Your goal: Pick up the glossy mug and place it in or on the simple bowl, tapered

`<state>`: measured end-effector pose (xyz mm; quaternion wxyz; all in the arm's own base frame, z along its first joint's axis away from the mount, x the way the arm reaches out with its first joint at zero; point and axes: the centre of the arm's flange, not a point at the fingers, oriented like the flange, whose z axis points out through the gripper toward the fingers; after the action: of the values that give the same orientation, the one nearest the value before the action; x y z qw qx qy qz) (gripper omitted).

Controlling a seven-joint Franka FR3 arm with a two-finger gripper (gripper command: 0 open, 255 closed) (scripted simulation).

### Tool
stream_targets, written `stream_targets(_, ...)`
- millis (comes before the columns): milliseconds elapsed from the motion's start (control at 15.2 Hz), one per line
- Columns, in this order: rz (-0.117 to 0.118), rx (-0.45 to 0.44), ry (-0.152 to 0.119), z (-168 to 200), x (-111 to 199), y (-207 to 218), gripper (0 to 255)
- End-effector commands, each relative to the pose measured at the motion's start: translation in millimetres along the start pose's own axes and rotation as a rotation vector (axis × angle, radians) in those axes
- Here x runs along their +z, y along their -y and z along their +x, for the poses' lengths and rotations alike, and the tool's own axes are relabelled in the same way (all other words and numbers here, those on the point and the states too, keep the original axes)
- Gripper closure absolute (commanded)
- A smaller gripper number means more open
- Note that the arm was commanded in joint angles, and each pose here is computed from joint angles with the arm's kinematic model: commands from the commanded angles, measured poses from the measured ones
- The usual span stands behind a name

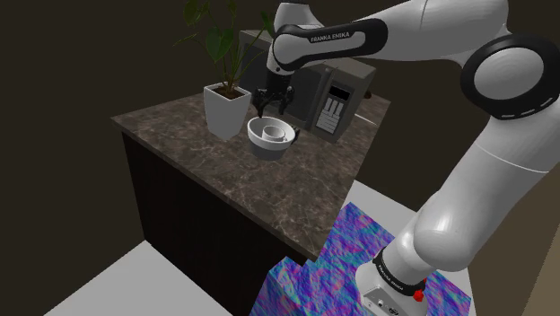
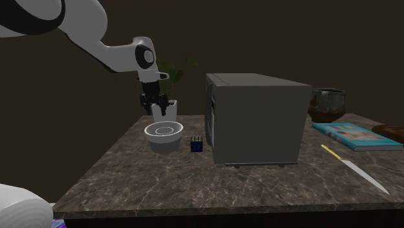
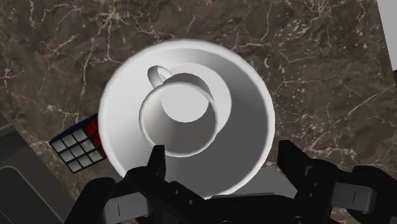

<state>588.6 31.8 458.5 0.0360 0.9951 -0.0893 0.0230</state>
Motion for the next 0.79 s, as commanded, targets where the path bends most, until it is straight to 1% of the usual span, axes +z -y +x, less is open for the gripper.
stream_targets(0, 0.000, 0.000, 0.000, 0, -13, 0, 0)
stream_targets(198, 0.000, 0.000, 0.000, 0, -50, 0, 0)
stream_targets(726, 0.000, 0.000, 0.000, 0, -50, 0, 0)
